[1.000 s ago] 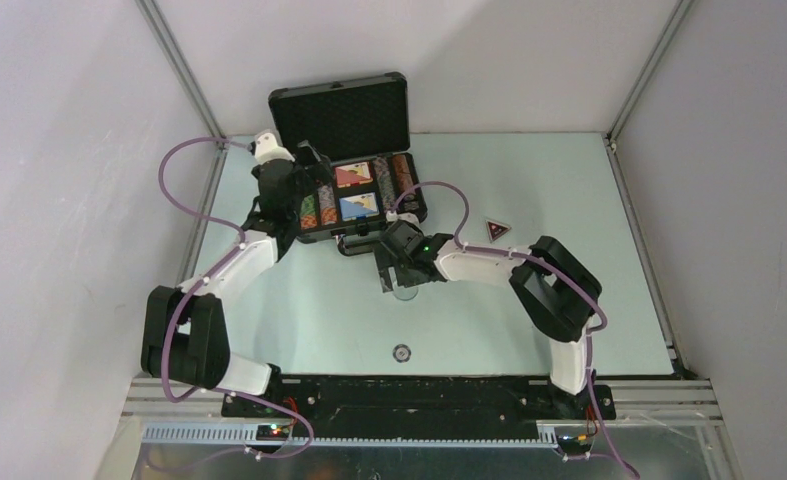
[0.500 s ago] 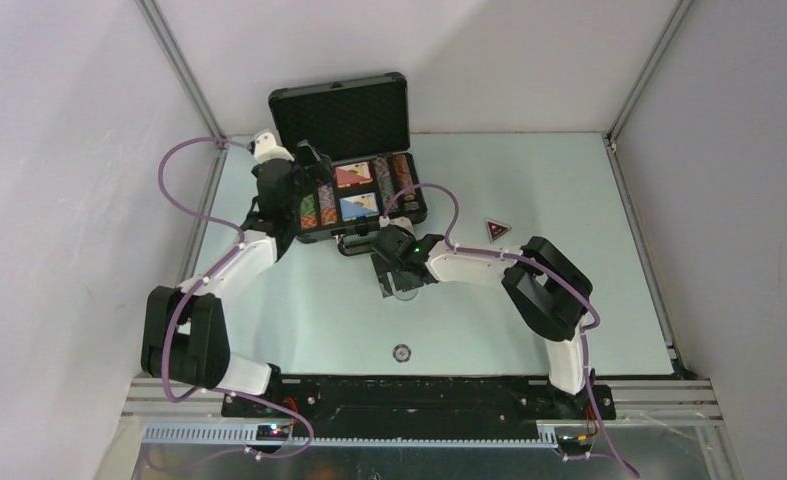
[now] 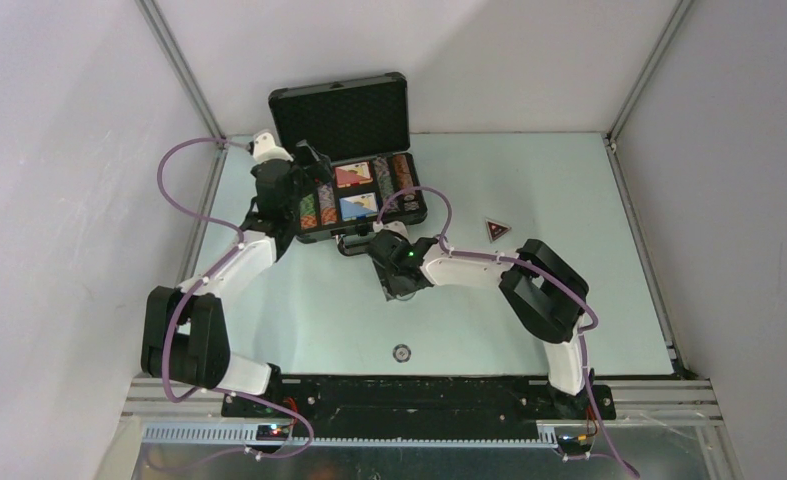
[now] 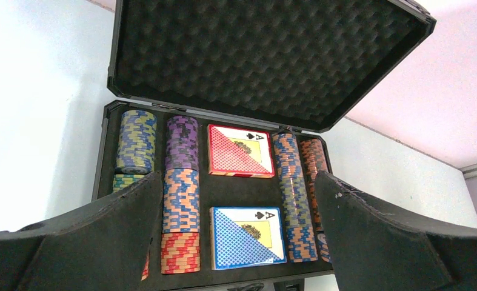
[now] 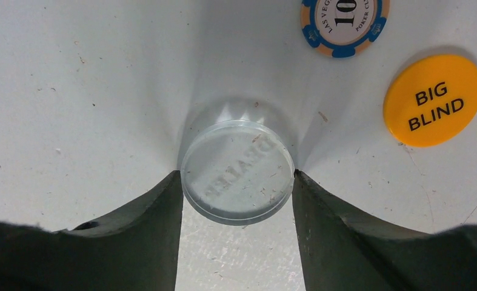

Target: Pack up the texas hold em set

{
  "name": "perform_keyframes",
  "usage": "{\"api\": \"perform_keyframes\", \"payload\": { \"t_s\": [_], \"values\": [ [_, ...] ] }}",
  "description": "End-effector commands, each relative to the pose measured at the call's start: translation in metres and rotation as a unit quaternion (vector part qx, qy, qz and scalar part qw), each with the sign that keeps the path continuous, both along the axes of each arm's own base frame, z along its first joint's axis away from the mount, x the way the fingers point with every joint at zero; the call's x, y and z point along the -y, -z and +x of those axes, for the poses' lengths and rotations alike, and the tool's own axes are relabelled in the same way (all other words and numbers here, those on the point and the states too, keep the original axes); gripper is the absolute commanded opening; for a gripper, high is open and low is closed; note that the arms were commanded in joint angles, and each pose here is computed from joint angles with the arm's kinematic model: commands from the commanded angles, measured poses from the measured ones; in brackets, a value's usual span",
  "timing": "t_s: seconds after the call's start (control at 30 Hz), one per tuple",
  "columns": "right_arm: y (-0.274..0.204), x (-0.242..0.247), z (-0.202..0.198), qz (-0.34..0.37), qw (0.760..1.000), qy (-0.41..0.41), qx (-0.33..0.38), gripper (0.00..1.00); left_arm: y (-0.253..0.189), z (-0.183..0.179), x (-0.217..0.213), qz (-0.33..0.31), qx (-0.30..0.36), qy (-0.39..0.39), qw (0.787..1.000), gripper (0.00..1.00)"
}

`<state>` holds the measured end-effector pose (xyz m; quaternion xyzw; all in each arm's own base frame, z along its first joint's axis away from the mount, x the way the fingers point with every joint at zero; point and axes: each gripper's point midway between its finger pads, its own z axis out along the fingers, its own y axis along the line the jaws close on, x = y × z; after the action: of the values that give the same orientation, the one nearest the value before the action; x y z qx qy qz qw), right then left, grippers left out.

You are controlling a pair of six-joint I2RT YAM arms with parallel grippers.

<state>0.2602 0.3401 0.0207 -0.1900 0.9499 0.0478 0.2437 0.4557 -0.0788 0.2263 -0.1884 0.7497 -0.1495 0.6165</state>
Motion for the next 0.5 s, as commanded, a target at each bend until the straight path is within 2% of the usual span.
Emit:
{"api": "perform_keyframes", "payload": {
  "t_s": [0.0, 0.1, 0.3, 0.47],
  "values": [
    [0.004, 0.009, 0.007, -0.028, 1.000, 0.008, 0.011, 0.57, -0.022, -0.003, -0.007, -0.016, 0.037, -0.012, 0.999, 1.00],
    [-0.012, 0.009, 0.015, -0.020, 0.999, 0.011, 0.036, 0.54, -0.022, -0.005, -0.010, -0.017, 0.036, -0.016, 0.999, 1.00],
    [-0.087, -0.013, 0.049, 0.058, 0.993, -0.004, 0.105, 0.51, -0.023, -0.010, -0.026, -0.017, 0.040, -0.034, 0.998, 1.00],
    [-0.128, -0.025, 0.079, 0.069, 0.988, -0.015, 0.137, 0.51, -0.009, -0.021, -0.045, -0.009, 0.029, -0.054, 0.998, 1.00]
  ]
}}
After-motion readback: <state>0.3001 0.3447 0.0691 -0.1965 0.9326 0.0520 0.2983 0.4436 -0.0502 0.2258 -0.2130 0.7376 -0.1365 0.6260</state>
